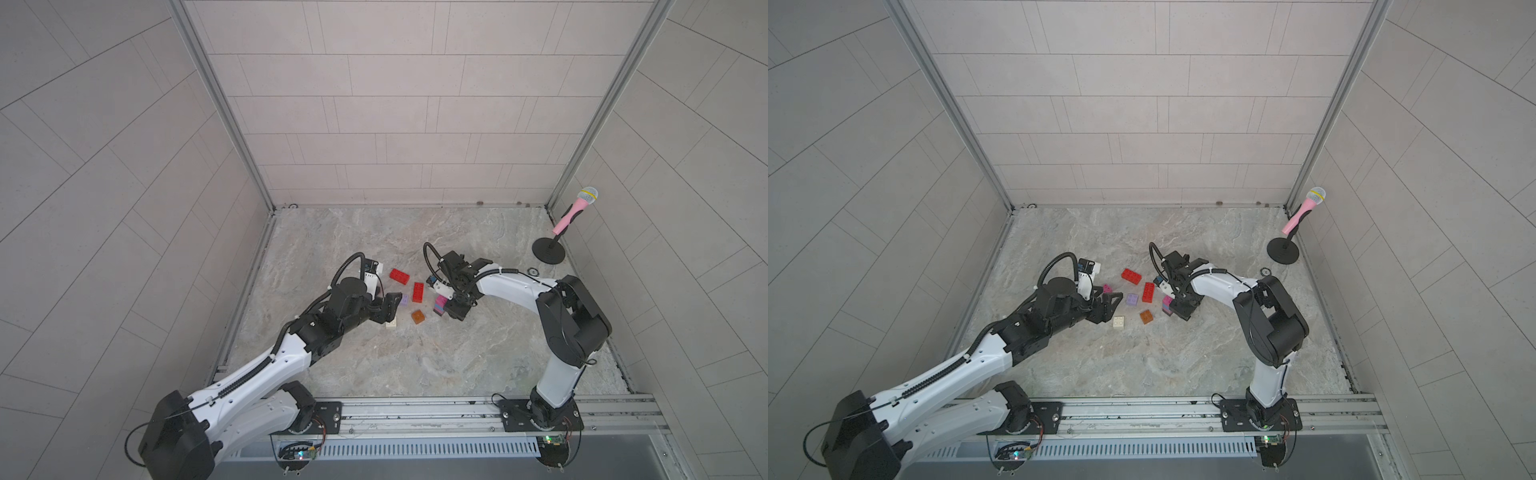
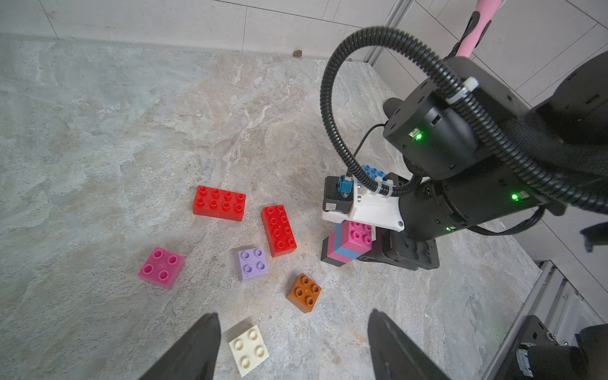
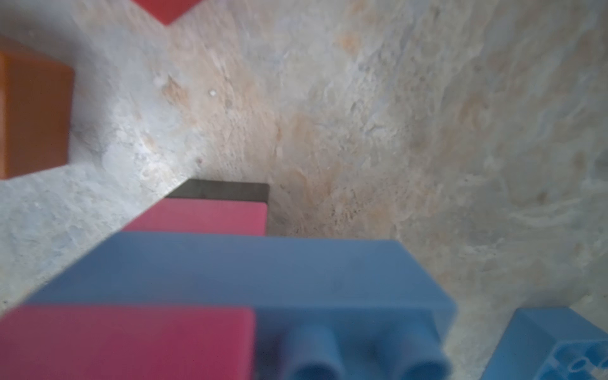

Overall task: Assemble the letter p with lego
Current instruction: Pick up the lego brick from the center of the board.

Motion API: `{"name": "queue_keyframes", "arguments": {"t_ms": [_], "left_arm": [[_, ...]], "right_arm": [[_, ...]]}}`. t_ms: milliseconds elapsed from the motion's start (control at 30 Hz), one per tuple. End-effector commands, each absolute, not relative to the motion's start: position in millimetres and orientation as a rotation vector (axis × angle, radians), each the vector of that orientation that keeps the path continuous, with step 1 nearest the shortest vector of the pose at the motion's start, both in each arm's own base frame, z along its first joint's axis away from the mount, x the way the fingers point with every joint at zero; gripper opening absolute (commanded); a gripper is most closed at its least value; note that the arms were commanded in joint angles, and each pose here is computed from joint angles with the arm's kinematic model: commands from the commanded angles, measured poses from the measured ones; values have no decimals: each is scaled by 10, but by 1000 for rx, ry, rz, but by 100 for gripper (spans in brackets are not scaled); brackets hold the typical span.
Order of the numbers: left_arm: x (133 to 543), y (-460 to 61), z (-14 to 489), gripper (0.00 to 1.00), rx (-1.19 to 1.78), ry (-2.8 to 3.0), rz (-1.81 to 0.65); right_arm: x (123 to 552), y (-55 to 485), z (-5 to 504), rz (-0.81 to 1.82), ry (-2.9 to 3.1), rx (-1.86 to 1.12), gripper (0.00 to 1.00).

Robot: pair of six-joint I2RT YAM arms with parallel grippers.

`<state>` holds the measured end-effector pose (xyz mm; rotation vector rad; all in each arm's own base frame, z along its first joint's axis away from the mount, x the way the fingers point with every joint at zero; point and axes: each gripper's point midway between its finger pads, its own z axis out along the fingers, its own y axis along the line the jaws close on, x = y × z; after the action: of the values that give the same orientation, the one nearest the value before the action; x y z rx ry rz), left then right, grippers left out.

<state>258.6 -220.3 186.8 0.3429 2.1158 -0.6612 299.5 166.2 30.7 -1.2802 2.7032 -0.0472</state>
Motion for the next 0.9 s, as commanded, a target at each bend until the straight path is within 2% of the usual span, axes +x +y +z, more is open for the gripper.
{"name": "queue_keyframes", "arguments": {"t_ms": [0,567,633,767,867], "left_arm": [[2635,-2223,1956,77,349,2080,-664],[2638,-2216,1951,77,350,2080,-657],[2638,-2212,1947,77,350,2080,-656],[2638,-2215,1952,77,350,2080,-655],[2650,-2204,1966,77,342,2080,-648]], "right_arm": [[2993,1633,288,-59,2708,-1289,54],[2986,1621,242,-69,2725,-1283,39],[2995,1614,239,-75,2727,-1278,37],[3008,1600,263,-91,2723,-1264,24],[3025,1632,390,-68,2691,-1238,21]]}}
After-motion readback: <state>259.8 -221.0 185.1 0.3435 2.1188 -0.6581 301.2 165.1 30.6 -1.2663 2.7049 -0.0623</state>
